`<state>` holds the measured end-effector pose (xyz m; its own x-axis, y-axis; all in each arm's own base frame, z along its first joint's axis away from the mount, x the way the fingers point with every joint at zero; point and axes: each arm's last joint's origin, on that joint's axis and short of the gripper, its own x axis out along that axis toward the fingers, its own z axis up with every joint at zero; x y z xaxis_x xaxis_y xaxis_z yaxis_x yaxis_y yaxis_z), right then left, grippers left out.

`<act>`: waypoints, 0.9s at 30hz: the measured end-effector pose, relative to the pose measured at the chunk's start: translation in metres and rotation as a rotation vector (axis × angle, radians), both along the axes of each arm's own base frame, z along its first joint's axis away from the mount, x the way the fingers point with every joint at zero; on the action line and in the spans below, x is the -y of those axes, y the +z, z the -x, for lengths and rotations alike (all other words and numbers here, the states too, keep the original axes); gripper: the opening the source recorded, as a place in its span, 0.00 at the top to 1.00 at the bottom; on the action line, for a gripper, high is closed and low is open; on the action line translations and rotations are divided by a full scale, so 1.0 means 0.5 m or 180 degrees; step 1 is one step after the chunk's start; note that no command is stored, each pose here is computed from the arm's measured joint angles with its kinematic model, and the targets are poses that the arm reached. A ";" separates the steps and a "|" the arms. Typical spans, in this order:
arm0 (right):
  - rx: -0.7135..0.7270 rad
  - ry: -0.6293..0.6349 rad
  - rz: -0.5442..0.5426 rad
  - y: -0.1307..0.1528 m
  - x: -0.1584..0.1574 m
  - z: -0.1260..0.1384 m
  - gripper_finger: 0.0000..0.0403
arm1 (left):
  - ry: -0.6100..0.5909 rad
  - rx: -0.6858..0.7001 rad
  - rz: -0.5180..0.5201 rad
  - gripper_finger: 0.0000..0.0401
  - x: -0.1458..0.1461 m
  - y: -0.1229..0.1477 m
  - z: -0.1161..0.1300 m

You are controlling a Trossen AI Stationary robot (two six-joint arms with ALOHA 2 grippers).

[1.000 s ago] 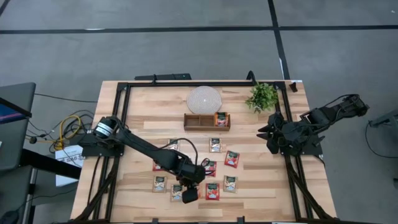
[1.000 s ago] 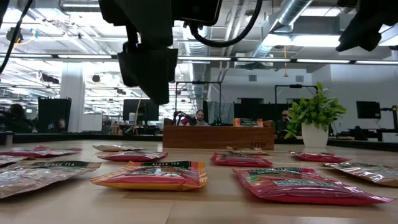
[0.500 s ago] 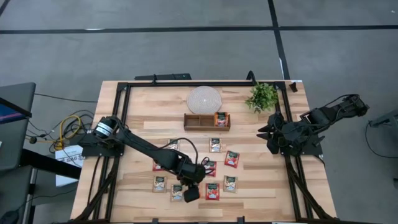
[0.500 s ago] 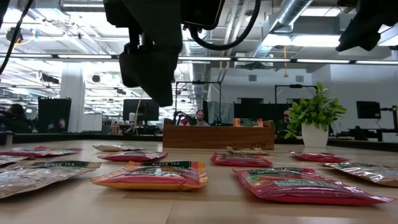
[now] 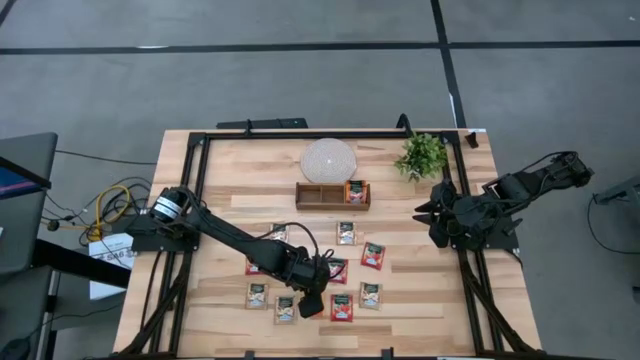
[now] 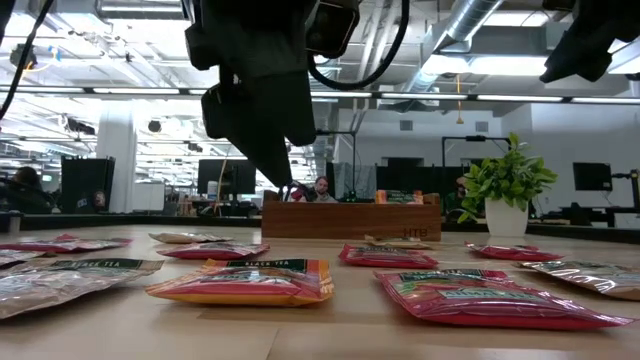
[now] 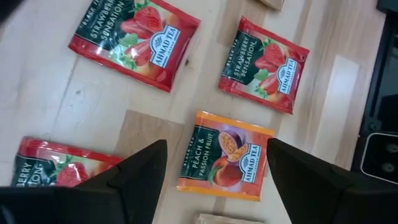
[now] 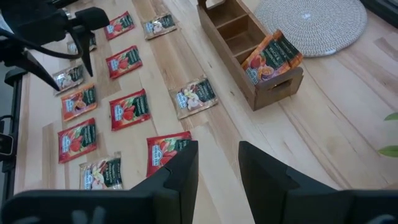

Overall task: Pick & Place Tea
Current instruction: Put the orange tea bag into the right compartment of the wooden organizer

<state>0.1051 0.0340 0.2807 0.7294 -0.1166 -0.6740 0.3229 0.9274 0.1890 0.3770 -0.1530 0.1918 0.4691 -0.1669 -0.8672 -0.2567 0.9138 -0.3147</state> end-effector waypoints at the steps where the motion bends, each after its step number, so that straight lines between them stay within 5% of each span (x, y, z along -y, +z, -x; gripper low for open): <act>1: 0.0001 0.0000 0.0000 0.000 0.000 0.000 0.73 | 0.0005 0.0004 -0.0007 0.33 0.000 0.000 0.000; 27: 0.0003 -0.0002 0.0001 0.000 0.000 0.000 0.73 | -0.0298 -0.0119 -0.0463 0.33 -0.001 -0.054 -0.009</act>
